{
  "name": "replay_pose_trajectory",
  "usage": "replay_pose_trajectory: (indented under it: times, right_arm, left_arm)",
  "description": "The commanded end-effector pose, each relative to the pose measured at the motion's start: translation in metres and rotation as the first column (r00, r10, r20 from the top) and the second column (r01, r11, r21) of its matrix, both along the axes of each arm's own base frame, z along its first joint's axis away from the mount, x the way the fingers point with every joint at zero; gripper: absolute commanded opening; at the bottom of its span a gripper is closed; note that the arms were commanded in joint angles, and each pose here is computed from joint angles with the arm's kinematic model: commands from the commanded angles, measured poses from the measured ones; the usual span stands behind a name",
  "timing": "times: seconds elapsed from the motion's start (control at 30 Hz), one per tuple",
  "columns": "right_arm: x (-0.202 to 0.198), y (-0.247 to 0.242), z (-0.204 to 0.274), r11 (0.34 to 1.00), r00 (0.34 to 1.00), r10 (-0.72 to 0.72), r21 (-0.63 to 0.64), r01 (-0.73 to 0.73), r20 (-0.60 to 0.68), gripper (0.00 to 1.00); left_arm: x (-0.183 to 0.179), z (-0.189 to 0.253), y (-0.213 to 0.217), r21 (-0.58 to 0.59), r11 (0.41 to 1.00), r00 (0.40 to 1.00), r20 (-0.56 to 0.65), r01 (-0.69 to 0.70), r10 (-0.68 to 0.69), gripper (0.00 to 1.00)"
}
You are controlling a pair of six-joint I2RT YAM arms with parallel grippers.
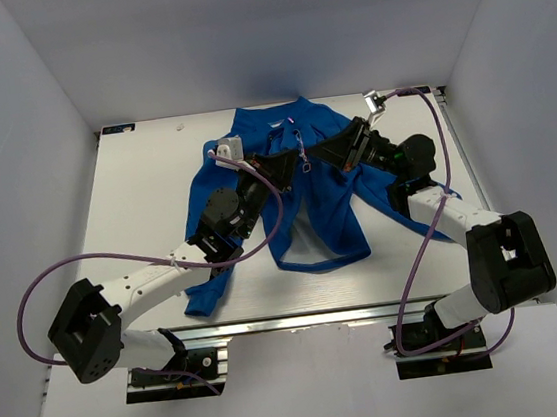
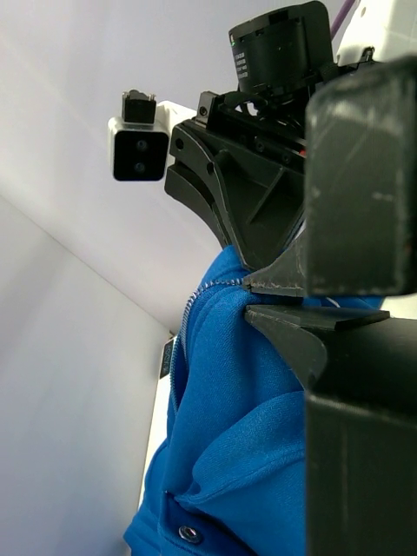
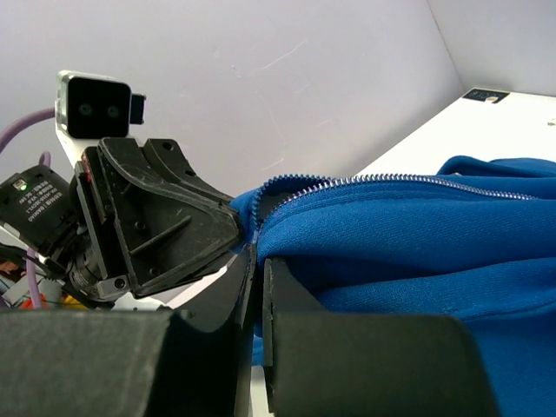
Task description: Zip up the jacket
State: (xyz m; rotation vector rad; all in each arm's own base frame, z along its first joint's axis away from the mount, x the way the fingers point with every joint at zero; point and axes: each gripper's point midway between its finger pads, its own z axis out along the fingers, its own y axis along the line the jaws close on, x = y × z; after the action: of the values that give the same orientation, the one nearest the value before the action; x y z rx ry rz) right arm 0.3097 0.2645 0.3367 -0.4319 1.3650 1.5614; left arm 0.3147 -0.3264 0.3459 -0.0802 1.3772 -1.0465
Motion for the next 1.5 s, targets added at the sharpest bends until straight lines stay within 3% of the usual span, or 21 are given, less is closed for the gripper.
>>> replay_pose_trajectory:
  times: [0.0,0.9,1.47]
  right_arm:
    - [-0.015,0.001,0.029,1.0,0.992,0.014,0.014,-0.015,0.123,0.0]
    - [-0.011,-0.005,0.056,0.991,0.993,-0.026,0.136,0.01,0.117,0.0]
    - [-0.001,-0.007,0.055,0.991,0.996,-0.045,0.132,0.034,0.079,0.0]
  left_arm:
    - [-0.011,0.033,-0.006,-0.054,0.997,0.996,0.076,0.058,-0.053,0.0]
    - [-0.022,0.0,-0.019,-0.027,0.988,0.988,-0.009,0.153,-0.153,0.0]
    - [-0.034,-0.013,-0.033,0.037,0.967,0.968,-0.017,0.251,-0.251,0.0]
